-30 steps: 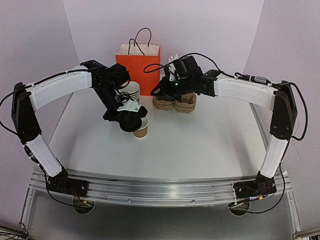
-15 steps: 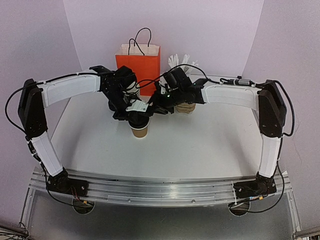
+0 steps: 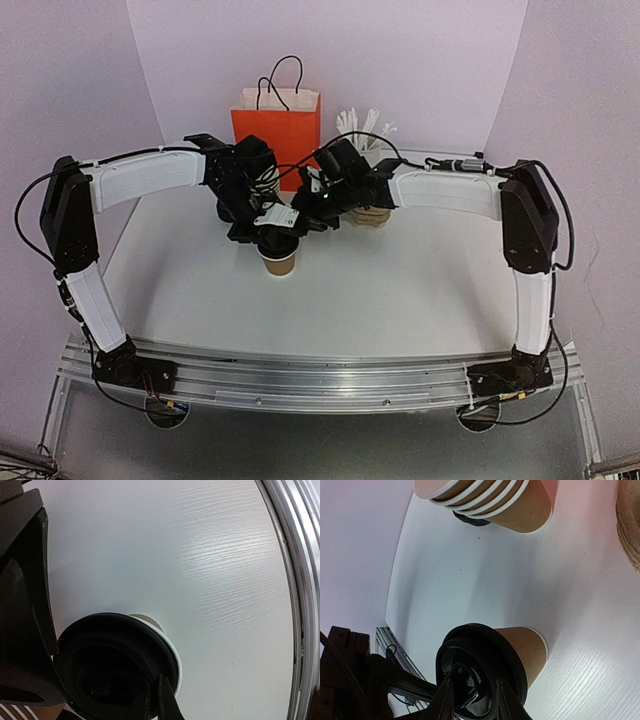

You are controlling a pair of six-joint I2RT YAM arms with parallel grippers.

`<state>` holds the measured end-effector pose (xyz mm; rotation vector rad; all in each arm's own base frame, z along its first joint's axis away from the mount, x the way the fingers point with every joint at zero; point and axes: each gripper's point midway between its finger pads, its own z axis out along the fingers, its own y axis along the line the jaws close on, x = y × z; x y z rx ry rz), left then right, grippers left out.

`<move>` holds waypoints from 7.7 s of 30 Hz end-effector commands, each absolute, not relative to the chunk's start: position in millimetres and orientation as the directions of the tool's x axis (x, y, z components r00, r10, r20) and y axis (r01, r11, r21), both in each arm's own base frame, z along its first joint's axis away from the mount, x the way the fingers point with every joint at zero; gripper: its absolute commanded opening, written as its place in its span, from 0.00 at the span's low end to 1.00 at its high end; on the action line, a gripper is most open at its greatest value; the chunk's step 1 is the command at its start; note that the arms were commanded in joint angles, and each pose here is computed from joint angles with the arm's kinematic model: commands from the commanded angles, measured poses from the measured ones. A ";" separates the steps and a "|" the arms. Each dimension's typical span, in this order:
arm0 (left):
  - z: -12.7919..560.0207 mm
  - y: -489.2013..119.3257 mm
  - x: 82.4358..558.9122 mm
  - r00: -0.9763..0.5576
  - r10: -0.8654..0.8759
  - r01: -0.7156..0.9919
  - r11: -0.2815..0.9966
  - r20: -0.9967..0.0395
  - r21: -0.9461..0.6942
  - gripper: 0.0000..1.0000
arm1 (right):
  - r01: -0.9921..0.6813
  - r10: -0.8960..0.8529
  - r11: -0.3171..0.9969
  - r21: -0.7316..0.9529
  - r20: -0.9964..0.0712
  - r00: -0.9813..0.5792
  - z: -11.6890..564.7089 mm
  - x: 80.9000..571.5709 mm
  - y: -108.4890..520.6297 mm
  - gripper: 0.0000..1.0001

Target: Pack the takeout coffee

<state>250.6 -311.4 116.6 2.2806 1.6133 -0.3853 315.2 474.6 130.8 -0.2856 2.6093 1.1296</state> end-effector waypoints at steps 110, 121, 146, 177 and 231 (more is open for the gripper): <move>107.3 -321.1 272.9 0.271 0.873 0.962 -0.230 -0.406 0.147 0.00 | -0.461 -0.361 0.652 0.602 -0.289 -0.887 100.8 258.0 499.9 0.25; 111.3 -322.9 285.4 0.253 0.872 0.966 -0.200 -0.419 0.167 0.00 | -0.460 -0.388 0.687 0.563 -0.251 -0.887 71.0 250.8 494.9 0.27; 52.1 -283.1 270.9 0.187 0.881 0.980 -0.195 -0.434 0.027 0.02 | -0.514 -0.503 0.758 0.401 -0.141 -0.853 -0.5 219.3 458.1 0.25; 128.1 -310.6 306.2 0.214 0.841 0.976 -0.168 -0.497 0.137 0.00 | -0.565 -0.392 0.666 0.487 -0.415 -0.821 123.1 266.7 516.3 0.33; 141.1 -301.8 283.2 0.367 0.766 0.928 -0.265 -0.528 0.262 0.00 | -0.525 -0.288 0.639 0.563 -0.457 -0.841 167.9 289.2 525.3 0.24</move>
